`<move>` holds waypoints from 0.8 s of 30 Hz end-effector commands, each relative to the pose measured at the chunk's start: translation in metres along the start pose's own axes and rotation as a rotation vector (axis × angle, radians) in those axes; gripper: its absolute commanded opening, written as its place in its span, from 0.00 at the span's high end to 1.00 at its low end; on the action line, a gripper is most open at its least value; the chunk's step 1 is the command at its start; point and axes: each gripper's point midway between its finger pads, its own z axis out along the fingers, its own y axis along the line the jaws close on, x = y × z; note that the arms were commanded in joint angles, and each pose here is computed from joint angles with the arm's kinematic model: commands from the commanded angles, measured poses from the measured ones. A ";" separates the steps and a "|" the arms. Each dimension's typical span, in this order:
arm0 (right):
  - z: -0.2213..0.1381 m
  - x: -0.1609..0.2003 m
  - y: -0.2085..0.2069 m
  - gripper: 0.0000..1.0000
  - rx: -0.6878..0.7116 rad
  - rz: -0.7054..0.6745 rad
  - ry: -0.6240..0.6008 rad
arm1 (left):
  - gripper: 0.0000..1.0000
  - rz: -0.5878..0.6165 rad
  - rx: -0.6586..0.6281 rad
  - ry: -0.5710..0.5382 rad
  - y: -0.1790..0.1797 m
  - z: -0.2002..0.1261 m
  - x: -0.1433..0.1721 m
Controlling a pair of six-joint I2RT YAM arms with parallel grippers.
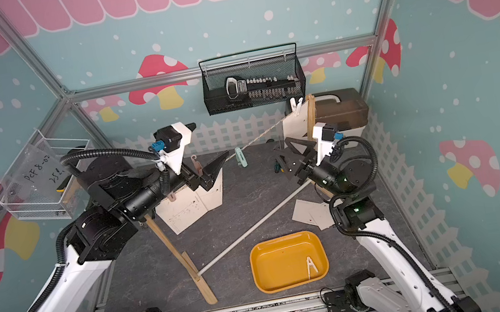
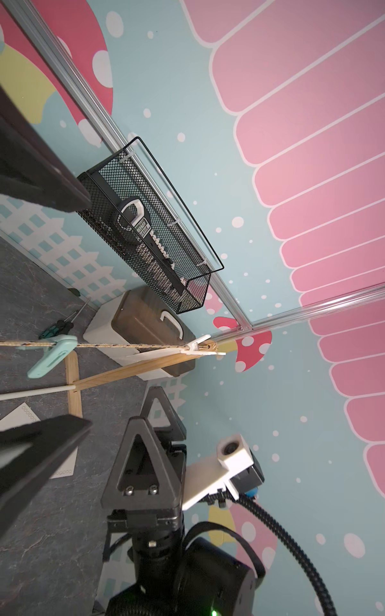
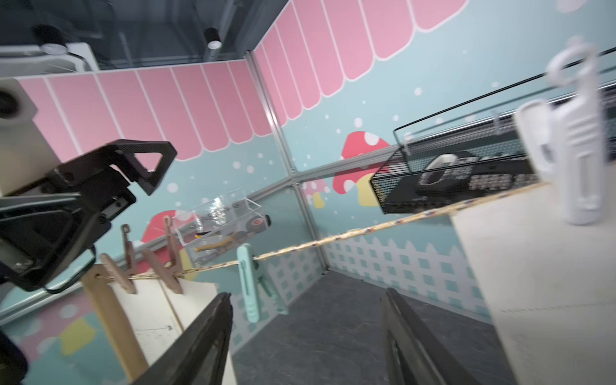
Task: Remove the postcards from the strings
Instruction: Remove the clamp from the clothesline.
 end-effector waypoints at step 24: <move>0.082 0.055 0.054 0.26 -0.631 -0.010 0.119 | 0.01 -0.037 0.074 0.026 -0.017 -0.061 0.011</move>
